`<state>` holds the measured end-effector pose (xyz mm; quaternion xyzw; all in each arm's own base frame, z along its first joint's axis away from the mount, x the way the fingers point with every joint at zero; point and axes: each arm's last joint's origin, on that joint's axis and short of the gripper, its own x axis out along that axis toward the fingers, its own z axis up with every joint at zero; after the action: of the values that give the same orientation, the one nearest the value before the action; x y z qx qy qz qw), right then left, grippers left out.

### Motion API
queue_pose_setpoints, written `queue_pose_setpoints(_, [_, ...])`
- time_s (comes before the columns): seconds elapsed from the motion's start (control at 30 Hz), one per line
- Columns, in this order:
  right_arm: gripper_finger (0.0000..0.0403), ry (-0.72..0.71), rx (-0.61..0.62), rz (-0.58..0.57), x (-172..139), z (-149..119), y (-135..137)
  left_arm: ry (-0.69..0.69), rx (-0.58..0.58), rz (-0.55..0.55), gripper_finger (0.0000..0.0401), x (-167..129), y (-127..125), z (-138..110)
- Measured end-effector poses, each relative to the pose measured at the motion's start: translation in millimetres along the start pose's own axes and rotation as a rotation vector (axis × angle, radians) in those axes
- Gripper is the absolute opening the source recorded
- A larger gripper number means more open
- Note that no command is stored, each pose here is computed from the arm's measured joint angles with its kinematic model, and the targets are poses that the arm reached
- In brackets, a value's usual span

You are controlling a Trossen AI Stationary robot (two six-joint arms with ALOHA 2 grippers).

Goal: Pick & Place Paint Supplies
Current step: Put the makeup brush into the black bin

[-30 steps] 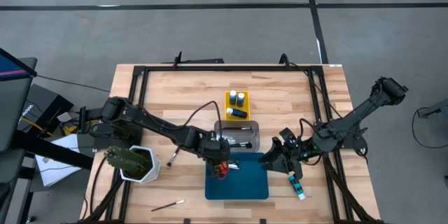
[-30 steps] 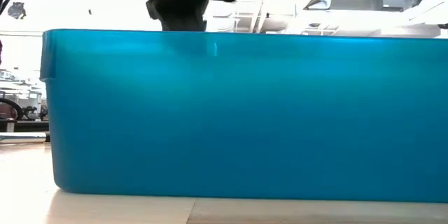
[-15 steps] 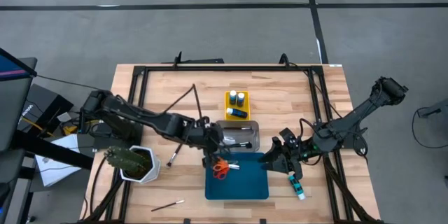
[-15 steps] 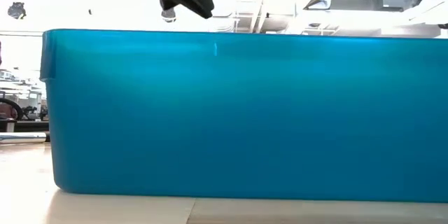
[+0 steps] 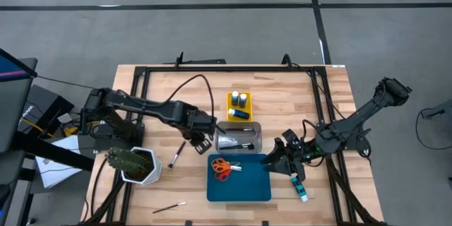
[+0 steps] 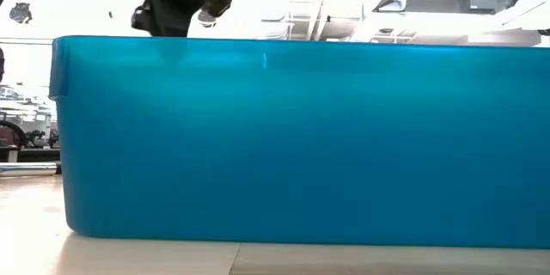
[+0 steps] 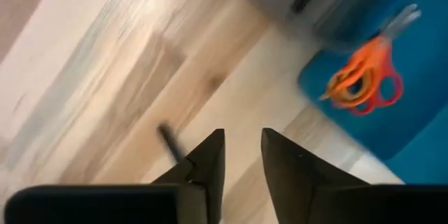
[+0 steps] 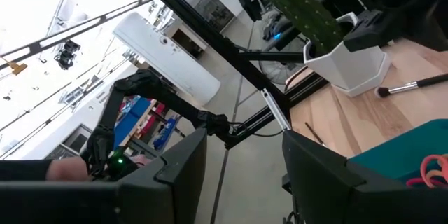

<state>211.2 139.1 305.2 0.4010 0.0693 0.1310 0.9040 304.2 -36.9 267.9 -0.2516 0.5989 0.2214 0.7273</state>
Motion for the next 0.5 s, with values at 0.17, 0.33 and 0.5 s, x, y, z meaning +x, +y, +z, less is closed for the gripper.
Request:
queue_pose_setpoints(0.17, [0.0184,-0.004,-0.010,-0.004,0.4,1.0,-0.9,0.113,-0.036,0.045,0.0118,3.7,7.8,-3.5])
queue_pose_setpoints(0.33, [0.0184,-0.008,-0.015,-0.010,0.9,2.2,-2.1,0.192,-0.049,0.030,0.0151,11.6,8.8,-8.1])
queue_pose_setpoints(0.5, [0.0184,-0.004,-0.018,-0.013,0.9,1.8,-2.5,0.344,-0.071,0.032,0.0176,36.7,16.4,-25.8])
